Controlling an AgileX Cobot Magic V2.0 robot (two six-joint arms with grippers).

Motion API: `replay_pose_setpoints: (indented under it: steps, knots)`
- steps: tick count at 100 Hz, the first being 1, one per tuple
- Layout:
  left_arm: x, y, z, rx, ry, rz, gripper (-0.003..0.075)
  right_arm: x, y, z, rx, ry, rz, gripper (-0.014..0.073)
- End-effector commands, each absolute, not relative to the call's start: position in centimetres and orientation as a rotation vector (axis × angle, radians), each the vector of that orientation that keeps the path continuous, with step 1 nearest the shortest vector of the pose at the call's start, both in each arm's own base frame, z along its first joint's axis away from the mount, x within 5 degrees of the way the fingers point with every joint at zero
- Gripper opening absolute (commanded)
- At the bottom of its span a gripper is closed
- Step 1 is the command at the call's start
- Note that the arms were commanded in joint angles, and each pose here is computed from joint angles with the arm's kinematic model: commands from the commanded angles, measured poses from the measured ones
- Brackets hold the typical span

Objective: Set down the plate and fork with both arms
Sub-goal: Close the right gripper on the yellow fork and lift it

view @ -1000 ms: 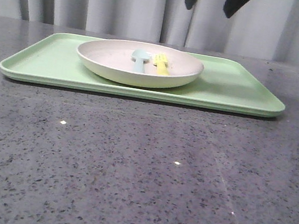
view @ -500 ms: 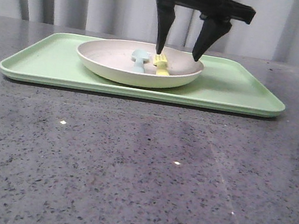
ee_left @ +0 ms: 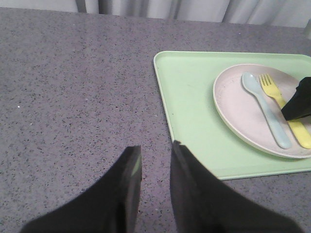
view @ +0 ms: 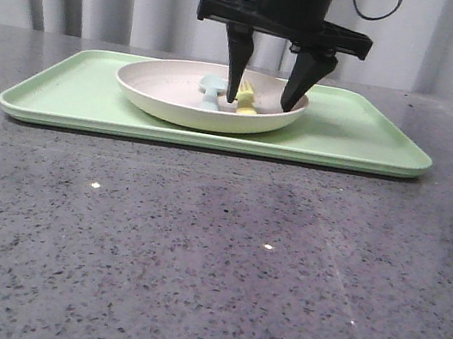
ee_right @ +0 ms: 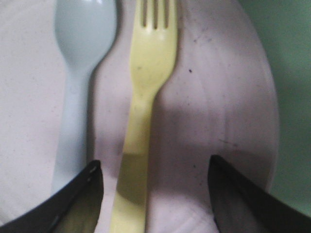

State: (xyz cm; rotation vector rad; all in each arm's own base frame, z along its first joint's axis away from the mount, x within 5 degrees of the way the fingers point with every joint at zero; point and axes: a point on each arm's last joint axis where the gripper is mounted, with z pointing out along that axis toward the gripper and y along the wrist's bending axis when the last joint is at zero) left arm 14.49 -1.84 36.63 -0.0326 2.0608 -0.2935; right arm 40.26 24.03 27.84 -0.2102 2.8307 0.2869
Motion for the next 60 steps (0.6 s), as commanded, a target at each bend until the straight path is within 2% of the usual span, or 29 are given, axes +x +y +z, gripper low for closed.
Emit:
replay_pose_setpoints:
  steps: [1,17,22,41,60]
  knots:
    - [14.55,-1.82,38.13,-0.054,1.961,-0.31,0.0153,39.78,23.7,31.11,-0.205,2.738,0.337,0.0473]
    - [14.55,-1.82,38.13,-0.054,1.961,-0.31,0.0153,39.8,23.74,31.01,-0.206,2.741,0.337,0.0444]
    - [14.55,-1.82,38.13,-0.054,1.961,-0.31,0.0153,39.8,23.74,31.01,-0.206,2.741,0.337,0.0393]
    - [14.55,-1.82,38.13,-0.054,1.961,-0.31,0.0153,39.83,23.76,30.92,-0.206,2.743,0.336,0.0109]
    - [14.55,-1.82,38.13,-0.054,1.961,-0.31,0.0153,39.83,23.76,30.92,-0.206,2.743,0.336,-0.0074]
